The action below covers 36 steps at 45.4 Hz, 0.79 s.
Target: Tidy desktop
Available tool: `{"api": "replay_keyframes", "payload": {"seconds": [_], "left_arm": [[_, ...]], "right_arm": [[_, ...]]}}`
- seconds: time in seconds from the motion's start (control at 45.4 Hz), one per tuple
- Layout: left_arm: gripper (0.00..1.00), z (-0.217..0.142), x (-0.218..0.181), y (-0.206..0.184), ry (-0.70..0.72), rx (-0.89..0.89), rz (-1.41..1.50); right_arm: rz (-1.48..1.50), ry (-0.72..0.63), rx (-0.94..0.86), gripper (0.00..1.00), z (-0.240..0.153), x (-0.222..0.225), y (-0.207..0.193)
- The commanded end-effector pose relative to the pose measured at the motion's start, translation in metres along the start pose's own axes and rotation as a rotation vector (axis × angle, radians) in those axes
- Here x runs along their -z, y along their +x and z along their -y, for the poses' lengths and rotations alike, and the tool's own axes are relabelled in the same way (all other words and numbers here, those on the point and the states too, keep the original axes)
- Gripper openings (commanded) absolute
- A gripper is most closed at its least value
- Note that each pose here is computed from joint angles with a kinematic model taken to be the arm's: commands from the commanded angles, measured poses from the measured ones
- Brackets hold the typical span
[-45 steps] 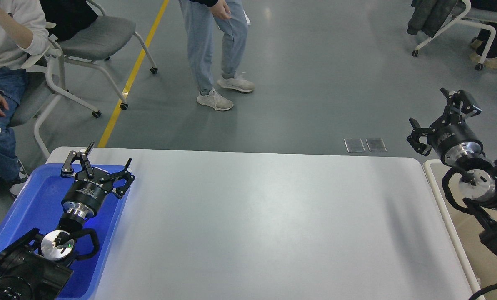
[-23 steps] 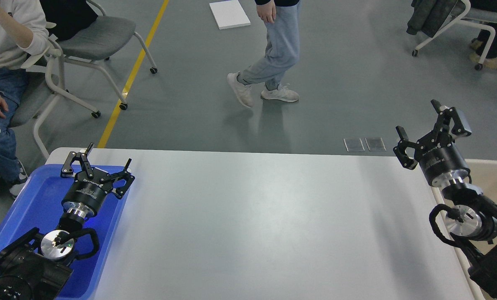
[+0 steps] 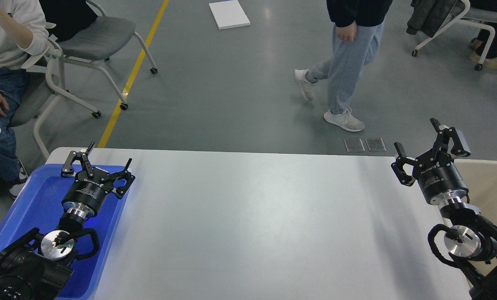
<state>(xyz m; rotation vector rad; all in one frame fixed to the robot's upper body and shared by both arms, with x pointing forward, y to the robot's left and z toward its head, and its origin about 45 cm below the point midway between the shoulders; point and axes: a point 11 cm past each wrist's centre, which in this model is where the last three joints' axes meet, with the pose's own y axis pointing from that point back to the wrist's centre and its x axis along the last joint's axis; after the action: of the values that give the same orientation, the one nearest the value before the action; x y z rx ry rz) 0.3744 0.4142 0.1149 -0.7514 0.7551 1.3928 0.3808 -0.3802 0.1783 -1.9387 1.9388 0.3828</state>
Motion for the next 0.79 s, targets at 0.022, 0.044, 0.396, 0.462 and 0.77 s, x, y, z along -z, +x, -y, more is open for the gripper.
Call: {"api": "replay_keyframes", "payload": {"seconds": [0.022,0.044,0.396,0.462,0.77], "left_arm": [[1.0,0.0,-0.001,0.0,-0.001,0.0,0.001],[1.0,0.0,-0.001,0.0,-0.001,-0.001,0.002],[1.0,0.0,-0.001,0.0,-0.001,0.0,0.001],[1.0,0.0,-0.001,0.0,-0.001,0.0,0.001],[1.0,0.0,0.0,0.0,0.0,0.002,-0.001]], "right_arm": [[0.028,0.021,-0.033,1.0,-0.003,0.001,0.015],[0.045,0.028,-0.042,1.0,-0.002,-0.001,0.019],[0.186,0.097,-0.073,1.0,0.024,-0.01,0.023],[0.182,0.085,-0.102,1.0,0.028,-0.017,0.026],[0.159,0.005,-0.019,1.0,0.018,-0.04,0.008]]}}
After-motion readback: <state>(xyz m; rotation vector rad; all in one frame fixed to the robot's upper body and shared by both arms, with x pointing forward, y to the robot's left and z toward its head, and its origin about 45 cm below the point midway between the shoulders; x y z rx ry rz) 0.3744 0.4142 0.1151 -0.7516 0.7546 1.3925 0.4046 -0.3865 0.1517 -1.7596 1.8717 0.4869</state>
